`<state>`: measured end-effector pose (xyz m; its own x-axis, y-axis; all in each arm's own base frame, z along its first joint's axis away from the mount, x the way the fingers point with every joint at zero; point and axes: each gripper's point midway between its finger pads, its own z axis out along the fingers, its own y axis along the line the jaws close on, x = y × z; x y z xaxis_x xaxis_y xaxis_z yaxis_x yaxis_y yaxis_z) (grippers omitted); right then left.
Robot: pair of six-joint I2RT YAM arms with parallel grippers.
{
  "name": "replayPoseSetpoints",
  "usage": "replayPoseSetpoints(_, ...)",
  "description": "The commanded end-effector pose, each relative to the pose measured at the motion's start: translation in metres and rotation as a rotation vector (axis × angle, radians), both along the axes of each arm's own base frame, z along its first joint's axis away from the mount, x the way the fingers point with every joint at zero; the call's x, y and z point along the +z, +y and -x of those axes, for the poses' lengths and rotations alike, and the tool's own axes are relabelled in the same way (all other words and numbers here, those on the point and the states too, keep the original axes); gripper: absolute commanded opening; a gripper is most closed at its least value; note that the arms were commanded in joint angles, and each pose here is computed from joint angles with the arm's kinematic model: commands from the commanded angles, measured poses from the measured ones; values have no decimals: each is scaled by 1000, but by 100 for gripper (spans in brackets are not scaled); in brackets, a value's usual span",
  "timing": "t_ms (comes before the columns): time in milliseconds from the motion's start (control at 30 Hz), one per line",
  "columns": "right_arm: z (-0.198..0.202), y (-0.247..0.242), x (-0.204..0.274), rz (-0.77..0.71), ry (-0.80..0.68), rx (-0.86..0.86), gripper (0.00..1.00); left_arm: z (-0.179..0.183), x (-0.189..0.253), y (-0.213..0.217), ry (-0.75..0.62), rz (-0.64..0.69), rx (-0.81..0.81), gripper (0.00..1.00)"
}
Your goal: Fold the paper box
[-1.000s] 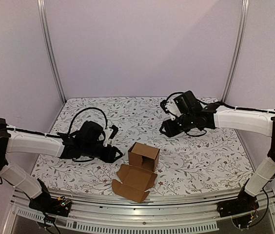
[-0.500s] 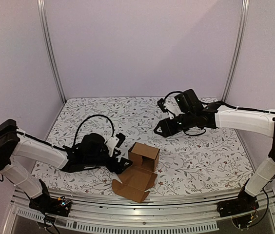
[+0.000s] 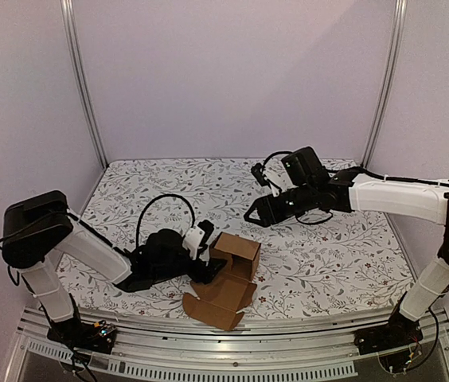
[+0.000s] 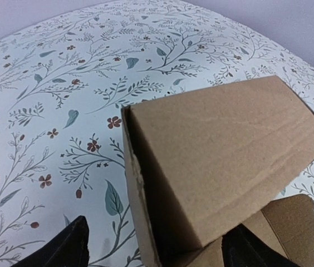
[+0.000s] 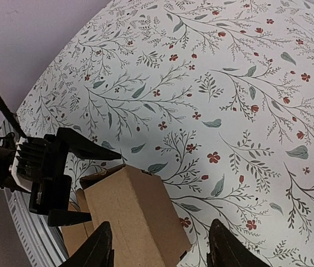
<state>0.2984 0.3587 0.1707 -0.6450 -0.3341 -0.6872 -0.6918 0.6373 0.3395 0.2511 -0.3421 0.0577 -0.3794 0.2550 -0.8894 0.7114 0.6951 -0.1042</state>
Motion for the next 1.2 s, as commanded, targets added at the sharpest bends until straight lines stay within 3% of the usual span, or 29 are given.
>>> replayPoseSetpoints(0, 7, 10, -12, -2, 32, 21, 56, -5, 4, -14, -44, 45, 13, 79)
replayPoseSetpoints(267, 13, 23, -32, -4, 103, 40, 44, -9, 6, -26, -68, 70, 8, 67)
replayPoseSetpoints(633, 19, 34, -58, -8, 183, 42, 36, -13, 12, -37, -98, 77, -11, 50)
replayPoseSetpoints(1133, 24, 39, -62, -21, 223, 10, 33, -13, 7, -55, -83, 65, -60, 12)
replayPoseSetpoints(1167, 24, 39, -62, -22, 222, 8, 33, -13, 7, -56, -86, 64, -63, 5)
